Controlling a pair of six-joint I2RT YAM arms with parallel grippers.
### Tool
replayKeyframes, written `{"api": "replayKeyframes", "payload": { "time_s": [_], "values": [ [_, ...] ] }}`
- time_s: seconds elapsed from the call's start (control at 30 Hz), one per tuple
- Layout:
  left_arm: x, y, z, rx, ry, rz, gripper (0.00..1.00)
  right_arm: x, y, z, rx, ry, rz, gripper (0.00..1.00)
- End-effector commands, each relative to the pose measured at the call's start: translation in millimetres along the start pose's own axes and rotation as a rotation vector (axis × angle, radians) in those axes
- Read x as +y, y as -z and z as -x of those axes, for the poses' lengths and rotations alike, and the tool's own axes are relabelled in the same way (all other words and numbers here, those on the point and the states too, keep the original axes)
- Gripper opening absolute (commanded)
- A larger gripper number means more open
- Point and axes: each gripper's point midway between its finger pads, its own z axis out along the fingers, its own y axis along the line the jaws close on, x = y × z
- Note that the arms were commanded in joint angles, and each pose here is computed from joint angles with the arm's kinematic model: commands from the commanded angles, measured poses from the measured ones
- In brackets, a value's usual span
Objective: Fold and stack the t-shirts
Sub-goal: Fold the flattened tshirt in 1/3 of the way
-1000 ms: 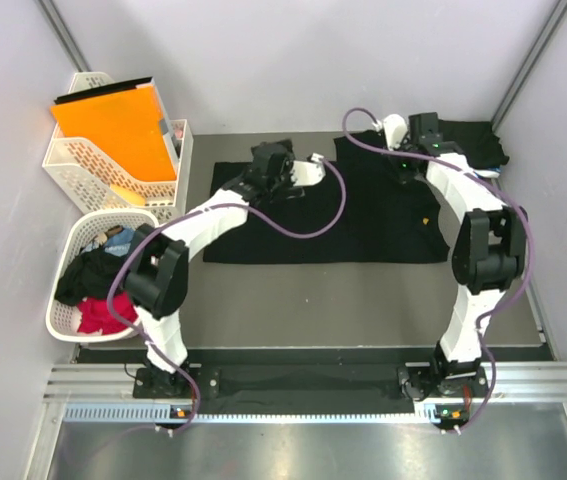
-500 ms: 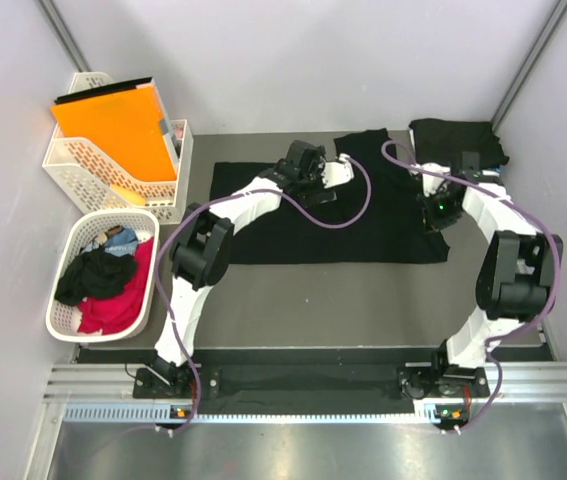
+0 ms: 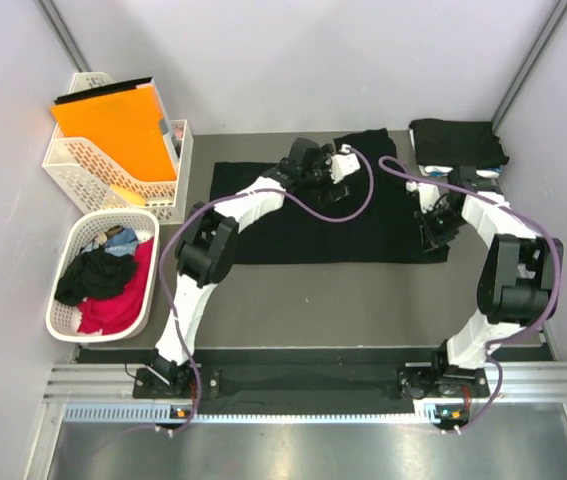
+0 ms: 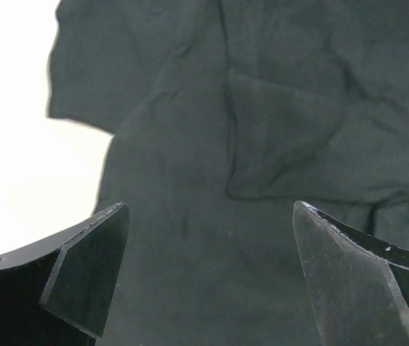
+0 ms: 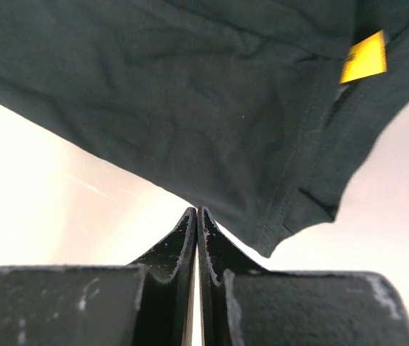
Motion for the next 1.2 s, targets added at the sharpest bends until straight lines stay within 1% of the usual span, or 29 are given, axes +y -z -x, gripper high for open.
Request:
{"api": "replayKeyframes", "payload": {
  "time_s": [0.0,0.1,0.13,0.17,0.2,0.23,0.27,0.3,0.33,0.37,0.4,0.43,0.57,0.7,0.8,0.97,1.17],
  "values": [
    [-5,-19,19,-0.088,0.049,-0.048,0.99,-1,-8,-1,0.019,-0.007,0.029,0.00],
    [-8,-27,9,-0.064,0.043,-0.045,0.98,-1,-13,-3,0.033,-0.014,0.039,0.00],
    [-11,-29,7,-0.060,0.038,-0.051,0.93,-2,-14,-3,0.034,-0.018,0.041,0.00],
    [-11,-30,4,-0.054,0.033,-0.047,0.91,-3,-14,-1,0.031,-0.016,0.035,0.00],
    [-12,-32,2,-0.050,0.029,-0.046,0.84,-4,-14,0,0.032,-0.018,0.036,0.00],
    [-12,-33,1,-0.048,0.027,-0.048,0.74,-5,-16,0,0.034,-0.020,0.037,0.00],
    [-13,-33,1,-0.049,0.024,-0.048,0.37,-6,-15,1,0.036,-0.020,0.035,0.00],
    [-12,-34,0,-0.047,0.023,-0.044,0.25,-7,-16,3,0.034,-0.020,0.035,0.00],
    [-12,-35,-1,-0.047,0.027,-0.042,0.18,-6,-17,2,0.040,-0.022,0.039,0.00],
    [-12,-35,0,-0.051,0.029,-0.038,0.07,-8,-17,4,0.036,-0.021,0.037,0.00],
    [-11,-35,1,-0.053,0.028,-0.036,0.02,-8,-18,4,0.039,-0.022,0.038,0.00],
    [-11,-35,1,-0.054,0.026,-0.035,0.00,-8,-19,4,0.042,-0.021,0.040,0.00],
    [-9,-36,6,-0.075,0.023,-0.034,0.00,-10,-23,3,0.050,-0.025,0.042,0.00],
    [-7,-34,20,-0.127,0.040,-0.045,0.00,-12,-29,-2,0.074,-0.027,0.043,0.00],
    [-18,-34,27,-0.158,0.043,-0.102,0.00,-14,-32,-5,0.089,-0.026,0.038,0.00],
    [-31,-37,25,-0.160,0.029,-0.154,0.00,-18,-38,-8,0.109,-0.029,0.031,0.00],
    [-38,-45,20,-0.151,0.027,-0.174,0.00,-19,-40,-4,0.106,-0.039,0.038,0.00]
  ]
}}
